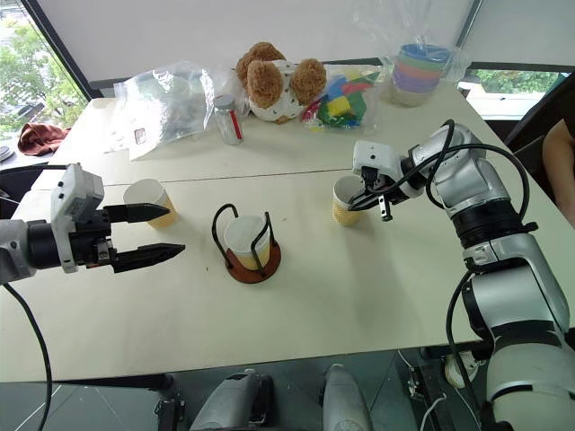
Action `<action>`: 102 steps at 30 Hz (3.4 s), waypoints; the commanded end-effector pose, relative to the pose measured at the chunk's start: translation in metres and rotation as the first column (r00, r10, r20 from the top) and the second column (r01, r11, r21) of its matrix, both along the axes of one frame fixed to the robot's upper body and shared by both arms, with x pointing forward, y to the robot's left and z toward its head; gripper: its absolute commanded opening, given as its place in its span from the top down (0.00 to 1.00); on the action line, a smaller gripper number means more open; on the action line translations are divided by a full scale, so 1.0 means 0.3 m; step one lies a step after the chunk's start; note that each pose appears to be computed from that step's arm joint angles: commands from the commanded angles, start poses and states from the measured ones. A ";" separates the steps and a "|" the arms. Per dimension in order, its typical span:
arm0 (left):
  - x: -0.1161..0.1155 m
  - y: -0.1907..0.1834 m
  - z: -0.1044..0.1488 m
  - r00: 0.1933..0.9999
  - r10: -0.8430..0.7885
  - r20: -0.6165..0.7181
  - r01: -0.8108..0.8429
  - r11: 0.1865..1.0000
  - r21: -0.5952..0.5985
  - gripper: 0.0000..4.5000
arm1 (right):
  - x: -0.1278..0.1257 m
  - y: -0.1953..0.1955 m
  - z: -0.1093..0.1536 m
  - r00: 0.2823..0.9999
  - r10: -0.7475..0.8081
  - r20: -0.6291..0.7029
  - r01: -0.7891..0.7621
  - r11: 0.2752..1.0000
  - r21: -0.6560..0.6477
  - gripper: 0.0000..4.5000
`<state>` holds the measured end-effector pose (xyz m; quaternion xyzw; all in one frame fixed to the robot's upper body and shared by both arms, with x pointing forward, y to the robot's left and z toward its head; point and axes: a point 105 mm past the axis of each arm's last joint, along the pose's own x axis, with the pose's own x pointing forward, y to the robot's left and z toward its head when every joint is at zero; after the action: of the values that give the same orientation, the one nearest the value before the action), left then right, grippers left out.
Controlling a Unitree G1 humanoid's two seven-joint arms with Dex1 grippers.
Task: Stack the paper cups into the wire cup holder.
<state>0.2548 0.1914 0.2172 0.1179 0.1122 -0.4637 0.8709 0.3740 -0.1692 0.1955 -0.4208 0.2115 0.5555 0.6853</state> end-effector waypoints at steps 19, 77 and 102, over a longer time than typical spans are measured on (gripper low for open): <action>-0.001 0.038 0.025 0.999 0.022 0.028 -0.023 0.999 0.033 0.00 | -0.144 0.259 0.490 0.843 0.417 0.338 -0.456 0.889 0.038 0.98; 0.004 0.003 0.012 0.998 0.033 0.058 -0.032 0.999 -0.018 0.00 | -0.235 0.535 0.323 0.586 0.801 0.121 -0.777 0.598 -0.196 0.60; 0.203 0.343 0.044 0.959 0.070 0.276 -0.190 0.879 0.437 0.00 | -0.198 0.208 0.336 0.991 0.136 -0.015 -0.086 0.707 0.702 0.60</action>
<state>0.3113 0.2902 0.2355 0.3363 0.1010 -0.3336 0.8748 0.3225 -0.1043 0.2847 -0.1247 0.0118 0.6619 0.7391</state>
